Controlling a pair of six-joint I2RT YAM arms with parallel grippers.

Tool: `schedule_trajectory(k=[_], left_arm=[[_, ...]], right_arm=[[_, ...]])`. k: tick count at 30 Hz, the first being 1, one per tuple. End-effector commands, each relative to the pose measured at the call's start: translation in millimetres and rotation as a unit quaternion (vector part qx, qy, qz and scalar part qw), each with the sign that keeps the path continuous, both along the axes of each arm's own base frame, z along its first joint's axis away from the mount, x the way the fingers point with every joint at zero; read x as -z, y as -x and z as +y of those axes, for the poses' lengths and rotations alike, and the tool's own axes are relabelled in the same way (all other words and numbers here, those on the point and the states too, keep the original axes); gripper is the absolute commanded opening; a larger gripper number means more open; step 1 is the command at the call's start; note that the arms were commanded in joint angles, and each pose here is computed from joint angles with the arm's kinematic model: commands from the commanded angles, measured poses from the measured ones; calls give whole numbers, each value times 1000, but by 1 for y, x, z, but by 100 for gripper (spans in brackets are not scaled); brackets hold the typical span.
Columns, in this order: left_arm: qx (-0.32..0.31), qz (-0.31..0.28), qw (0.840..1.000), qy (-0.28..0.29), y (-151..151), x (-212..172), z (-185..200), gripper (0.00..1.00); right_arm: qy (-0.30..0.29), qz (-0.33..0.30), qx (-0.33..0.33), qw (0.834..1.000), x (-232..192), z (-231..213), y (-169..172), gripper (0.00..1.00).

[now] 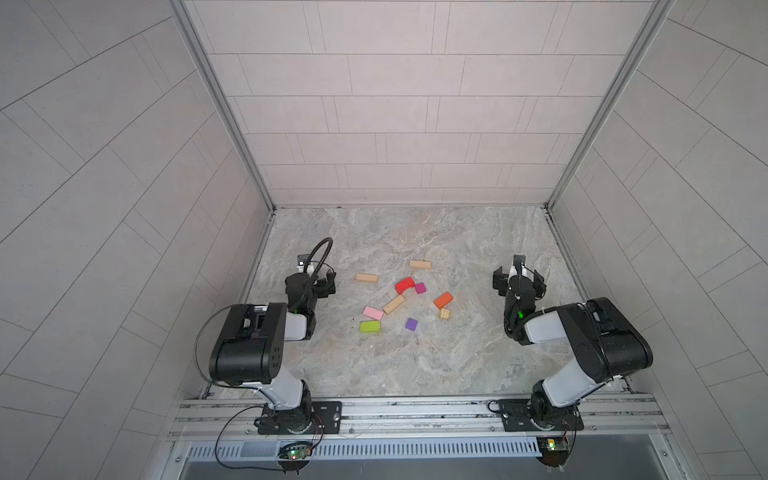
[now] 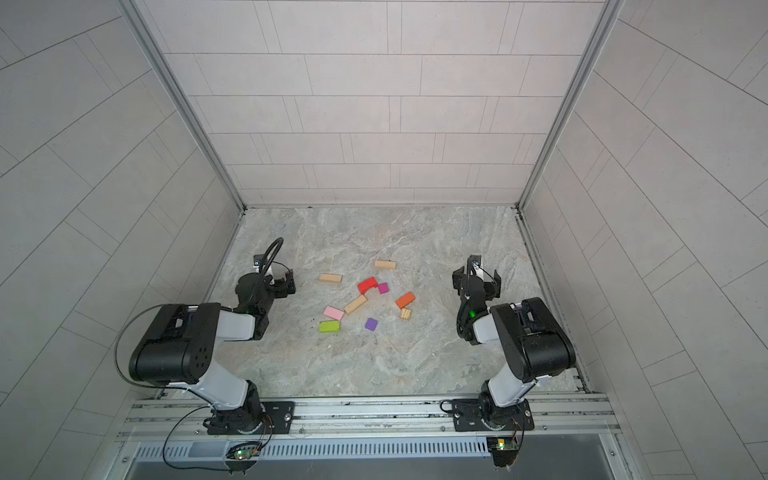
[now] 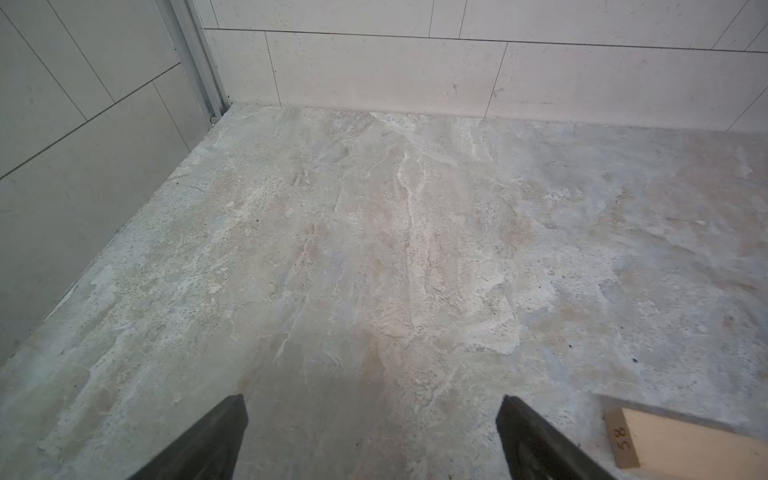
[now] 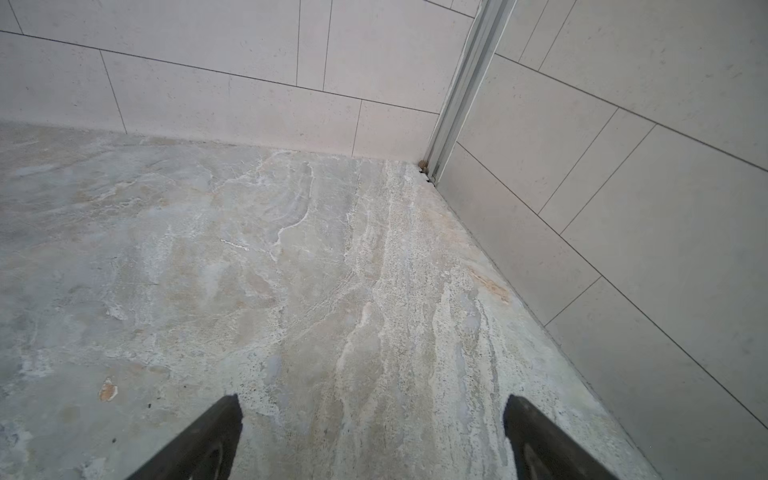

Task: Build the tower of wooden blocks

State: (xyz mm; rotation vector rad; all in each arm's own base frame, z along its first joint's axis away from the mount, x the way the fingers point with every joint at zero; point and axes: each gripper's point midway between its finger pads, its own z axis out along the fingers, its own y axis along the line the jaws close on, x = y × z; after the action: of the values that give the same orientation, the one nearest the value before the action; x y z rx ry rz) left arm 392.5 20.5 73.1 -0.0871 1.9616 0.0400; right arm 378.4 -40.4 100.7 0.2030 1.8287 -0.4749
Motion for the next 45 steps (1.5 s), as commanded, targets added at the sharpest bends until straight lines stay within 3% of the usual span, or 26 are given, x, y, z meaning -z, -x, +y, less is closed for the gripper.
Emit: schedule_trajectory(k=[1, 27, 35, 37, 40, 42, 45], left_arm=[[5, -19, 1000, -1, -7, -12, -2, 100], [-13, -12, 1000, -20, -7, -14, -1, 100], [-51, 29, 993, -103, -8, -54, -12, 100], [-73, 41, 993, -79, -9, -70, -9, 100], [-80, 44, 996, -16, -3, -99, -15, 100], [-68, 58, 996, 15, 3, -113, -23, 100], [-65, 90, 993, 50, 18, -127, -29, 100]], right_arm=[[2, -1, 3, 1000, 0, -2, 1, 99], [3, -2, 3, 1000, 0, -2, 2, 100], [20, -45, 1, 999, -17, 4, 18, 99], [45, -48, 36, 997, -31, 2, 26, 100], [72, -12, 34, 997, -50, 12, 25, 100], [59, 7, 35, 998, -61, 13, 26, 100], [1, 18, 92, 996, -77, 1, 38, 100]])
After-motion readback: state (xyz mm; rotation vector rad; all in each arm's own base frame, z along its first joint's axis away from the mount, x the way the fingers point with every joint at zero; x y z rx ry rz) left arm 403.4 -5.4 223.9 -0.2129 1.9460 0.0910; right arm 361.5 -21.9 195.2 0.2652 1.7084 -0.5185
